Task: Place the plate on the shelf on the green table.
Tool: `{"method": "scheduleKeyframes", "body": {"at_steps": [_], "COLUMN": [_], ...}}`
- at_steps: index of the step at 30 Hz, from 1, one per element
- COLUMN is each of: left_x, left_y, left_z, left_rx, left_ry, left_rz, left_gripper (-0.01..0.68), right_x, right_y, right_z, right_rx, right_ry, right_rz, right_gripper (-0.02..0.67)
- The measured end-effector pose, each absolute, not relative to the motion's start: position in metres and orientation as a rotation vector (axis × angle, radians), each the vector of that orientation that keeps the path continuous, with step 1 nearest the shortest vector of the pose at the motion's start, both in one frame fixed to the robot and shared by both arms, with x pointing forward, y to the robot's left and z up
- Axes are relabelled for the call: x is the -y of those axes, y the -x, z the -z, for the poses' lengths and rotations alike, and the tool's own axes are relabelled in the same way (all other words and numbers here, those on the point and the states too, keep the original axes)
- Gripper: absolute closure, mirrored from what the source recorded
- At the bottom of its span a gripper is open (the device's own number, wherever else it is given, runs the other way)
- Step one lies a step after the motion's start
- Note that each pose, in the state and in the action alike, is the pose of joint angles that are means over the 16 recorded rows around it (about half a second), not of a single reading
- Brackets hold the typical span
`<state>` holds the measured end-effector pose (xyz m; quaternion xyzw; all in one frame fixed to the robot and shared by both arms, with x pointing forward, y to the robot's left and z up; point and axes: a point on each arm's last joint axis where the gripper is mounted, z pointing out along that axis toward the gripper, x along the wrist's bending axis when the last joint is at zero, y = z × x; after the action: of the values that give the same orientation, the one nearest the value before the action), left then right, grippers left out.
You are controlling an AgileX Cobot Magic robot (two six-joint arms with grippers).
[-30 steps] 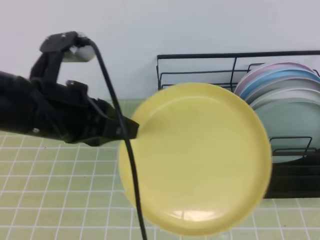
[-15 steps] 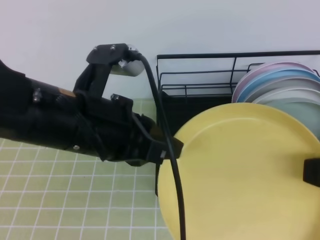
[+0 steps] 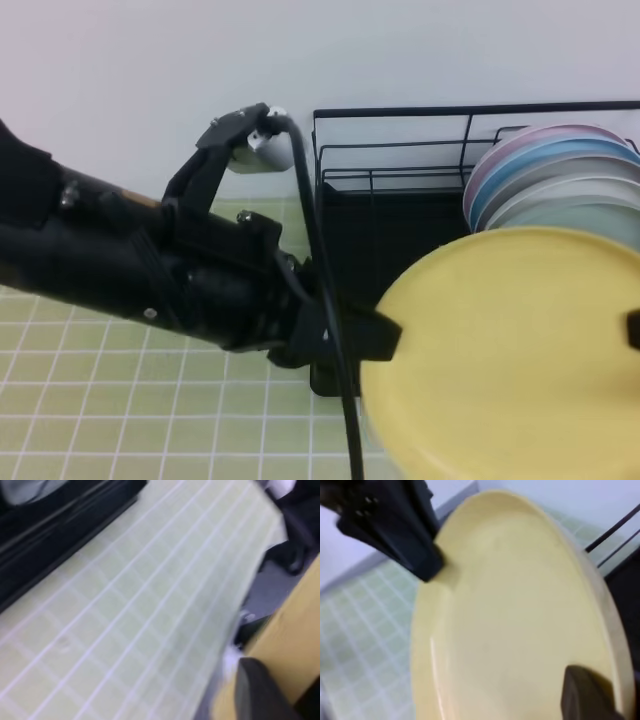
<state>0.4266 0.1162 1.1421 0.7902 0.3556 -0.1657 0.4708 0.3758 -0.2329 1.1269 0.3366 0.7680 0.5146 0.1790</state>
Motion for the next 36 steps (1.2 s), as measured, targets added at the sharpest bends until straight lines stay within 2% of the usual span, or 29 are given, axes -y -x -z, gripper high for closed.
{"method": "scheduleKeyframes", "body": {"at_steps": [7,11,18,26,36], "left_x": [-0.11,-0.108,-0.11,-0.117,-0.12], "left_y": [-0.418,-0.417,-0.426,-0.439,-0.442], "left_z": [-1.158,-1.168,-1.171,-1.164,-1.16], "left_rx": [-0.731,-0.658,-0.656,-0.757,-0.794], "left_ry": [-1.853,-1.819,-1.857,-1.923,-1.956], "left_rz": [0.537,0.524,0.354,0.165,0.119], "left_gripper": [0.424,0.407,0.516,0.652,0.673], "right_x": [0.249,0.255,0.256,0.251,0.249], "right_y": [-0.396,-0.41,-0.444,-0.484,-0.517], "right_z": [-1.133,-1.142,-1.161,-1.166,-1.147], "right_rx": [-2.013,-1.955,-1.97,-2.128,-2.251], "right_ry": [-0.627,-0.425,-0.132,0.034,0.049], "right_rz": [-1.095,-0.887,-0.635,-0.543,-0.524], "right_gripper": [0.649,0.65,0.653,0.653,0.653]}}
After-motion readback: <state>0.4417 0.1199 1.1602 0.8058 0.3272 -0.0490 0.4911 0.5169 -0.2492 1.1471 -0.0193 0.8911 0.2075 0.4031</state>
